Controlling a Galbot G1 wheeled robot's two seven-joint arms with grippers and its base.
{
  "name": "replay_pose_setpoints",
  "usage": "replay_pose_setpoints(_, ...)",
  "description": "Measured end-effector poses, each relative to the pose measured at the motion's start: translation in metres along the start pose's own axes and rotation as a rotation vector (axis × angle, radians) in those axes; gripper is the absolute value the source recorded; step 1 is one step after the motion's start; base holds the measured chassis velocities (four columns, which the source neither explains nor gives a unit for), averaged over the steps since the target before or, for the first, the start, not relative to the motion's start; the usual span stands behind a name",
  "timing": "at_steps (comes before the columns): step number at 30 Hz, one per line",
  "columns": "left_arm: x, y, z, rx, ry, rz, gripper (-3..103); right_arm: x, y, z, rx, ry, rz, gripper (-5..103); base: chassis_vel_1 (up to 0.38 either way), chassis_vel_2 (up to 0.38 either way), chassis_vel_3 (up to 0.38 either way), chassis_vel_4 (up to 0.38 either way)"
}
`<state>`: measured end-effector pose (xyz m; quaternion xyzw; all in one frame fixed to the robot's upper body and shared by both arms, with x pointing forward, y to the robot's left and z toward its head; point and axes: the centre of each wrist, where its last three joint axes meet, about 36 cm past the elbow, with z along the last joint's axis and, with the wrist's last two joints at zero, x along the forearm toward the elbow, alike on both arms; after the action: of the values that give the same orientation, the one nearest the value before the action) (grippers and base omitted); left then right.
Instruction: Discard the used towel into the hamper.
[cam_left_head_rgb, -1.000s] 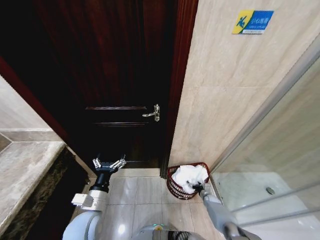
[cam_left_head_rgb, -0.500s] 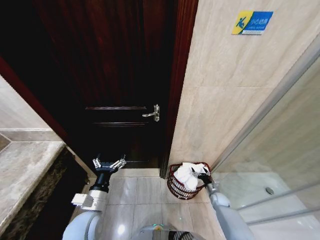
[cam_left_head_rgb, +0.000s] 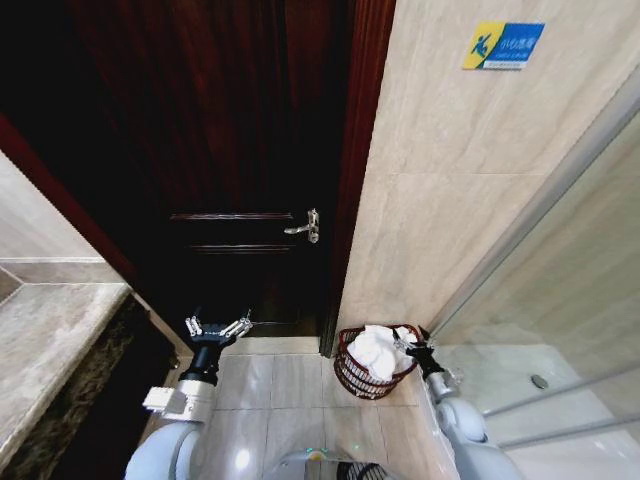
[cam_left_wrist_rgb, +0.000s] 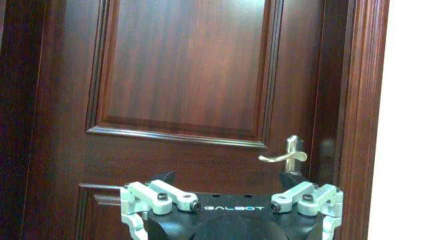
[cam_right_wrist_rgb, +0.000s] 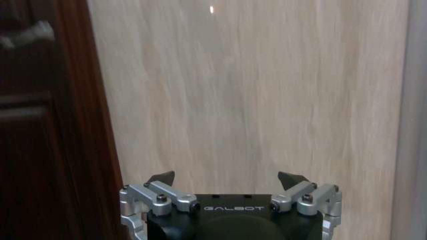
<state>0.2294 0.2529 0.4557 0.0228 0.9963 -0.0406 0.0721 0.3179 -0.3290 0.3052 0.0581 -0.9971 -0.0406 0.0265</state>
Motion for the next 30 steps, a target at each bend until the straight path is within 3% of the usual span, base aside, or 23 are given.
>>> replay_pose_setpoints(3, 0.000, 0.000, 0.000, 0.000, 0.000, 0.000, 100, 0.019, 0.017, -0.043, 0.009, -0.075, 0.002, 100, 0.000, 0.000, 0.000, 0.000)
replay_pose_setpoints(12, 0.000, 0.000, 0.000, 0.000, 0.000, 0.000, 100, 0.067, 0.045, -0.099, 0.031, -0.154, -0.005, 100, 0.000, 0.000, 0.000, 0.000)
replay_pose_setpoints(22, 0.000, 0.000, 0.000, 0.000, 0.000, 0.000, 100, 0.092, 0.066, -0.123, 0.059, -0.198, 0.014, 100, 0.000, 0.000, 0.000, 0.000)
replay_pose_setpoints(30, 0.000, 0.000, 0.000, 0.000, 0.000, 0.000, 100, 0.093, 0.068, -0.119, 0.045, -0.203, 0.009, 100, 0.000, 0.000, 0.000, 0.000)
